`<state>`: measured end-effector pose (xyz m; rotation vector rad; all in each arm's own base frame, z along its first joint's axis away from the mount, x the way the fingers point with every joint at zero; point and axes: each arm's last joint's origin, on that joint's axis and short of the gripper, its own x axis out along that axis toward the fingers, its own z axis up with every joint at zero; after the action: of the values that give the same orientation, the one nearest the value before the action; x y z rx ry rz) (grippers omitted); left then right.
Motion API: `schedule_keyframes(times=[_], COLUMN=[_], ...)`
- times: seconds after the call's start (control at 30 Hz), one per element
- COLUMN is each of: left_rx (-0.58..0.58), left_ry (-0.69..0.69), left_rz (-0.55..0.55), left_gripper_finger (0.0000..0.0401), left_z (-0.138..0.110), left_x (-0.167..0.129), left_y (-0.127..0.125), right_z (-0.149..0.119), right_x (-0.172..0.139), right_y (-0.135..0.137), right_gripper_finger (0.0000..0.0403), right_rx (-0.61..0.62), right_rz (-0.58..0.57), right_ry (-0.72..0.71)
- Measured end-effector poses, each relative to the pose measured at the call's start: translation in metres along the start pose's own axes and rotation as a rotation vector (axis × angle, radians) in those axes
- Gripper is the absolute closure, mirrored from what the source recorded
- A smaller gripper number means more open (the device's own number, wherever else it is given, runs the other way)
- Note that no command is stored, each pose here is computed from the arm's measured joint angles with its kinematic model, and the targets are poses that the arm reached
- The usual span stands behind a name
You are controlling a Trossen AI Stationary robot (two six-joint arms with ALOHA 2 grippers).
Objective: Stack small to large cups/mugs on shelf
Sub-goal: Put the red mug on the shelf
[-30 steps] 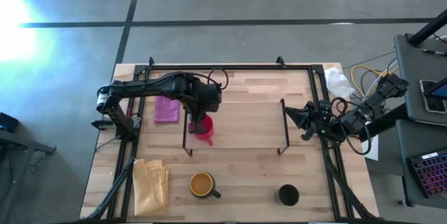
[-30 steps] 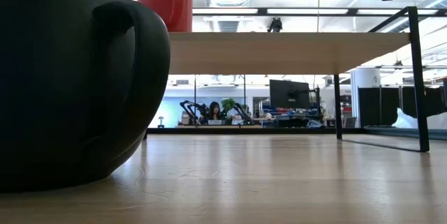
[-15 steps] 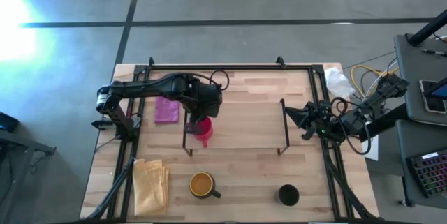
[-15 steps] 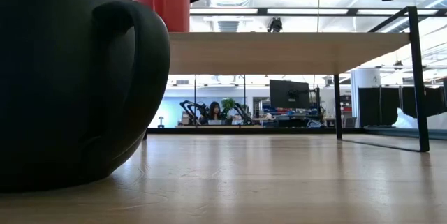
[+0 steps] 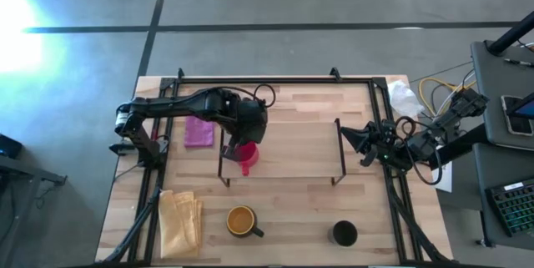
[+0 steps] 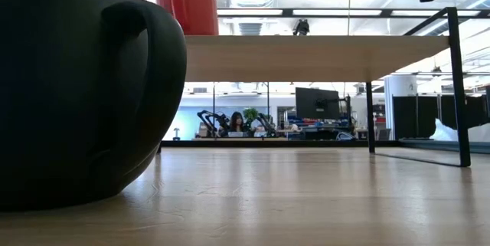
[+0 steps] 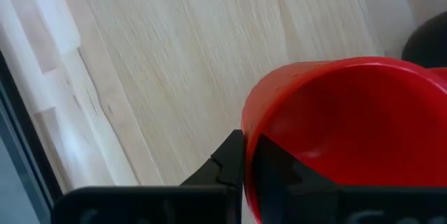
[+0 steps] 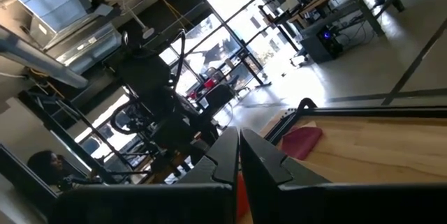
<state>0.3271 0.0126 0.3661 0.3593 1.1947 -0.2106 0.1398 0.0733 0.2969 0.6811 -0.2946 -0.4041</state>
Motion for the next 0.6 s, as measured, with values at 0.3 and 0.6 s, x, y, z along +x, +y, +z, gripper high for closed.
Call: schedule_keyframes(times=[0.3,0.6], left_rx=[-0.007,-0.028], left_ry=[0.008,0.009], left_rz=[0.018,0.058], left_gripper_finger=[0.0399,0.0347], left_z=[-0.0002,0.0006], left_x=[0.0001,0.0007], left_y=[0.0005,0.0025], right_z=[0.0000,0.0000], right_x=[0.0000,0.0000], right_y=[0.0000,0.0000], right_gripper_finger=[0.0394,0.0394], right_rx=[0.002,0.001], right_rz=[0.001,0.002], right_ry=[0.001,0.001])
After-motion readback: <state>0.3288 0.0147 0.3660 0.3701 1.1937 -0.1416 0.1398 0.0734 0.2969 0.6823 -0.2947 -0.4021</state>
